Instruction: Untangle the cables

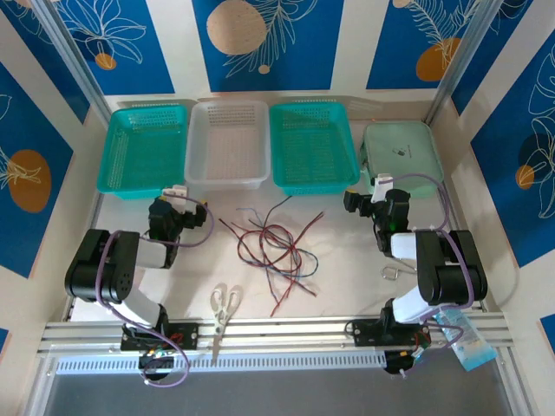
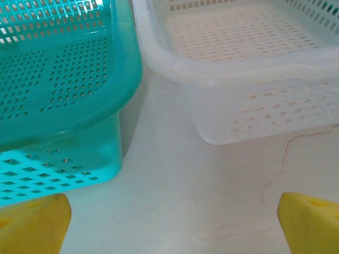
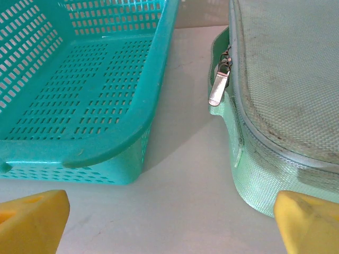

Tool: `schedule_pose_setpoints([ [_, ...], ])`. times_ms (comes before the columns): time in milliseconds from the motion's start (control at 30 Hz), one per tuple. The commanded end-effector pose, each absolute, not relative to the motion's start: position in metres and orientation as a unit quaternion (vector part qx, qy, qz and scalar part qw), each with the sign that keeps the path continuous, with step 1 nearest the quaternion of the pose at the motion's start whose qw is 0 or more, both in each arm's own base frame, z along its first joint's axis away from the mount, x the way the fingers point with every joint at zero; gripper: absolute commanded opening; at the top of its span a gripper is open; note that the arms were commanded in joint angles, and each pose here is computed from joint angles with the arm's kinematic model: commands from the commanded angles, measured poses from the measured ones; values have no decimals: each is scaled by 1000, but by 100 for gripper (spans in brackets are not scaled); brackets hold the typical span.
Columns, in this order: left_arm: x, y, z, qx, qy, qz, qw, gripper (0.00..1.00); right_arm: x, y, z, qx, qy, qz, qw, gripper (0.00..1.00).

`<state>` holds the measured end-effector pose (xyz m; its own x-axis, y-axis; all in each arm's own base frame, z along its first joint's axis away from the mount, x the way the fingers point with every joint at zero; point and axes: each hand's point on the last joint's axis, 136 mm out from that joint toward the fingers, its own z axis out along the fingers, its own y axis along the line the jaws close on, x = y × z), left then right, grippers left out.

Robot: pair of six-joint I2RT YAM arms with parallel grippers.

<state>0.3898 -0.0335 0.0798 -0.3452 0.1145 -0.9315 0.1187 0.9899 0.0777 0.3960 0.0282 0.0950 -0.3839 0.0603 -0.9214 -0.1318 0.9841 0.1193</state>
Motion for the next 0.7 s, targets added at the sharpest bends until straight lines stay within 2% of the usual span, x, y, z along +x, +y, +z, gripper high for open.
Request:
schedule_pose_setpoints([
  [0, 395, -34, 92, 77, 810, -3, 581, 99, 397, 31, 95, -21, 827, 94, 554, 99],
  [667, 397, -21, 92, 45, 814, 18, 579, 99, 397, 30, 95, -21, 827, 94, 555, 99],
])
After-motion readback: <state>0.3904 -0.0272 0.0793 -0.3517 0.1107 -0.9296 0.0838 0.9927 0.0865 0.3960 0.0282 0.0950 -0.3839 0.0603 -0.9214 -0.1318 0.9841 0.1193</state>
